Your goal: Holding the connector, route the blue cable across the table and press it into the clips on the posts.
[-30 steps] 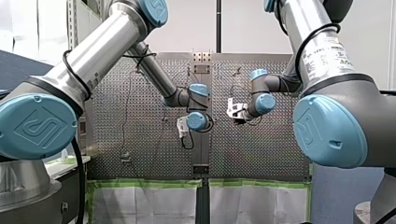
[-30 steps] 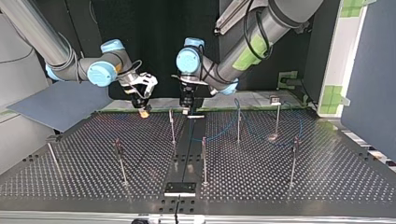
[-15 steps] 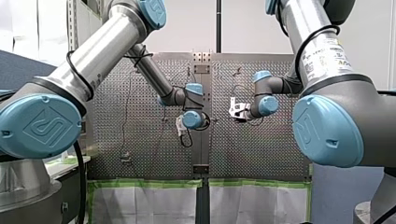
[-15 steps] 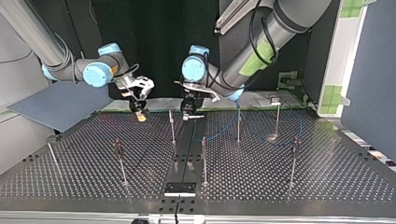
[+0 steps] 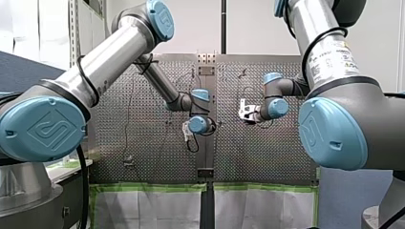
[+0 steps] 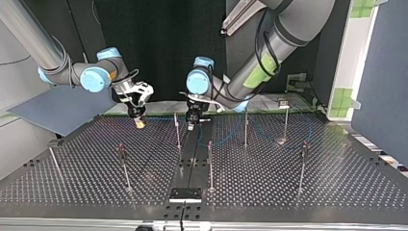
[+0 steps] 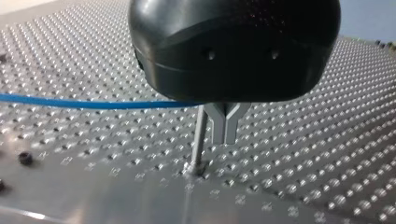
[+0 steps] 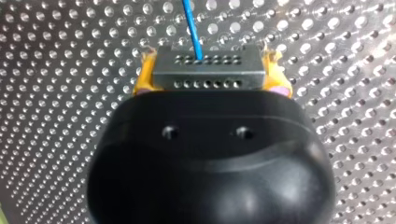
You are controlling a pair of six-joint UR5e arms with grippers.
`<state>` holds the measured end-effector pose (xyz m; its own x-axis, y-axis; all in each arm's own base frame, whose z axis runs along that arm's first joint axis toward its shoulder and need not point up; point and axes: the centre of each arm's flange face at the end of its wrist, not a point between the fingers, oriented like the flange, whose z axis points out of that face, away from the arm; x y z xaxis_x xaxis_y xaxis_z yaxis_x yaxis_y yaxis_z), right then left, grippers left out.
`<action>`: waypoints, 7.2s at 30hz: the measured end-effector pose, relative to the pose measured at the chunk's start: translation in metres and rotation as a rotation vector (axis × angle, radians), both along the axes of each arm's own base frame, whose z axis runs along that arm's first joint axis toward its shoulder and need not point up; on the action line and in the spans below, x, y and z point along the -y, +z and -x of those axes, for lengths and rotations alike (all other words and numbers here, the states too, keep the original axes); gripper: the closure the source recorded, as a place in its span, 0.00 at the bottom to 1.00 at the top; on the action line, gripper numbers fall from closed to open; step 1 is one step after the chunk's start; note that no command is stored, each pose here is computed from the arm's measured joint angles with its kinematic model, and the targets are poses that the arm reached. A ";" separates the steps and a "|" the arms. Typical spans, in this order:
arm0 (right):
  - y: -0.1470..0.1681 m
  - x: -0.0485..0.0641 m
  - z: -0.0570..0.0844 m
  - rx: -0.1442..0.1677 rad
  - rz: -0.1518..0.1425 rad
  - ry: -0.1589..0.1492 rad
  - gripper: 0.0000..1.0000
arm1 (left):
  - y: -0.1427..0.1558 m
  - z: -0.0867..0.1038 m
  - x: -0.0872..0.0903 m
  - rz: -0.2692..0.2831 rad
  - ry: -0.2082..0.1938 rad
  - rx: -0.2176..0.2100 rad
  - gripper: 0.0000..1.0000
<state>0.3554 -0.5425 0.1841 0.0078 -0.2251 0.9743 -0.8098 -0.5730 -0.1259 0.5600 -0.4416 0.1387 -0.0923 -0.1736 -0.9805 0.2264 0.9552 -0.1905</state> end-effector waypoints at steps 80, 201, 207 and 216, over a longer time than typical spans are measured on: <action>-0.014 0.050 0.034 -0.027 0.012 0.002 1.00 | 0.020 0.132 0.118 -0.163 0.097 -0.070 0.00; 0.140 0.039 0.051 0.060 0.128 0.012 1.00 | 0.185 0.080 0.162 0.111 0.341 0.072 1.00; 0.169 0.032 0.060 0.072 0.163 -0.012 1.00 | 0.209 0.087 0.156 0.120 0.361 0.081 1.00; 0.189 0.026 0.067 0.083 0.191 -0.019 1.00 | 0.224 0.089 0.159 0.128 0.334 0.104 1.00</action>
<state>0.2889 -0.5683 0.3735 -0.0763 -0.0351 0.9965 -0.8119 -0.5780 -0.0826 0.4708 -0.6002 0.3630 0.0891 -0.2994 -0.9500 -0.0698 0.9495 -0.3058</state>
